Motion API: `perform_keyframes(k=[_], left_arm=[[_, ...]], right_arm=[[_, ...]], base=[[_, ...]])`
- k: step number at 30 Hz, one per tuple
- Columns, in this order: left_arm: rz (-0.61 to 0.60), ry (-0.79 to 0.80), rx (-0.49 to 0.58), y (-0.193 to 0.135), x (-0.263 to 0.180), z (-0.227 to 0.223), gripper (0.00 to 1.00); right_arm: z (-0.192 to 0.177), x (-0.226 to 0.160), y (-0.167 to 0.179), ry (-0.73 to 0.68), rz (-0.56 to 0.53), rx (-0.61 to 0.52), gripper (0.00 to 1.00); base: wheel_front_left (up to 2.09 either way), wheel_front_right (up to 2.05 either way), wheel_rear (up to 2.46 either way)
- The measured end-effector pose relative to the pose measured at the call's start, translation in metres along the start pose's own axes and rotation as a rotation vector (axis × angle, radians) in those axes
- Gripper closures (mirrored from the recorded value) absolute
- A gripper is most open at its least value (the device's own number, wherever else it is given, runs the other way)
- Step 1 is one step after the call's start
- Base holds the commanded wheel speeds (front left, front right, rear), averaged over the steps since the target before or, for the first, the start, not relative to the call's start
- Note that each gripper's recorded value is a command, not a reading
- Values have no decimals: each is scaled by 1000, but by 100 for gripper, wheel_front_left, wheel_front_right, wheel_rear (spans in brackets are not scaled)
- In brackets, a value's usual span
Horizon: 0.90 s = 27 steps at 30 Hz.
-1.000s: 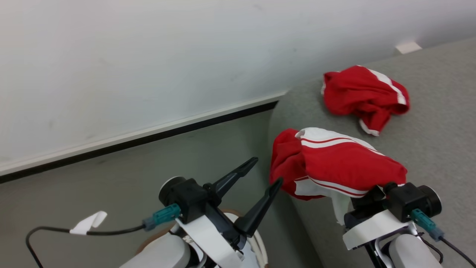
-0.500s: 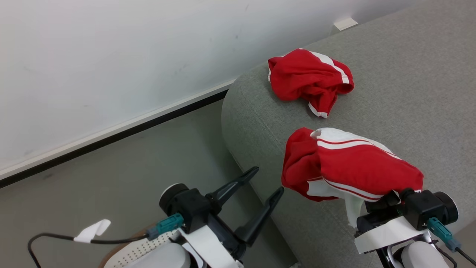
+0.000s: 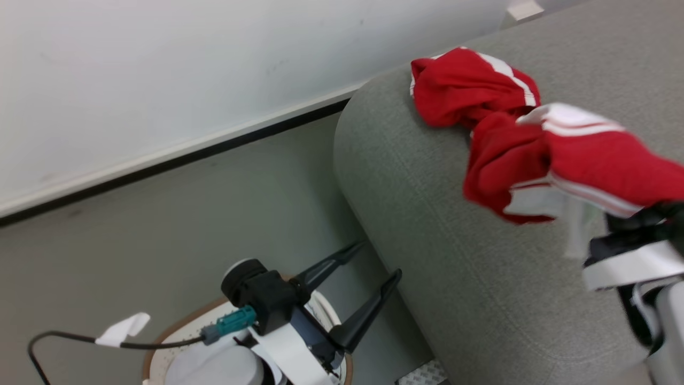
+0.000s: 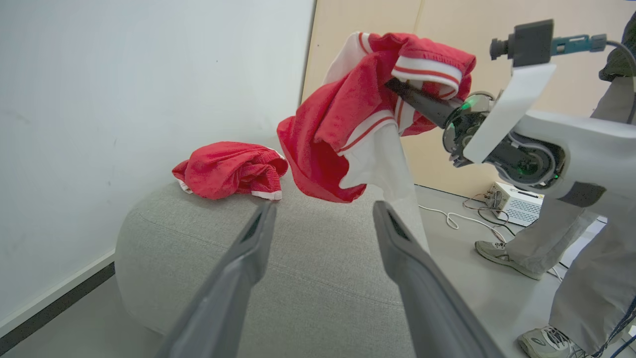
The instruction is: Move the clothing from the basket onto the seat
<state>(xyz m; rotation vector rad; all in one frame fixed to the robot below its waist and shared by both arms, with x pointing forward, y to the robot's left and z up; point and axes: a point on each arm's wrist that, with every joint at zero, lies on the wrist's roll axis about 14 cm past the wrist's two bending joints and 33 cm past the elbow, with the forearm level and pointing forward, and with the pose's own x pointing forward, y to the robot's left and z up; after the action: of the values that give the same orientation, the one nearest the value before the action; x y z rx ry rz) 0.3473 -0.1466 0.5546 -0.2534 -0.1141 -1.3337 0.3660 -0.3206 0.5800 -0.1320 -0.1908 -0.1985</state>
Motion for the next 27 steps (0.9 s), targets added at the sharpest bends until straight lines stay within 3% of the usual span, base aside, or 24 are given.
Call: perform_keyframes(k=[11,20,27], left_arm=[[123,58,-28,66,-44,-30,0],[250,106,-70,115,-89,-59,0],[333,137,-110,135,-116,-80,0]], right_arm=[[-31,71,-46,162,-60,-141,100],[-112,107,-59,454,-72,-245,100],[-183,108,-54,758,-84,-259,100]], base=[[0,0,0],[0,0,0],[0,0,0]])
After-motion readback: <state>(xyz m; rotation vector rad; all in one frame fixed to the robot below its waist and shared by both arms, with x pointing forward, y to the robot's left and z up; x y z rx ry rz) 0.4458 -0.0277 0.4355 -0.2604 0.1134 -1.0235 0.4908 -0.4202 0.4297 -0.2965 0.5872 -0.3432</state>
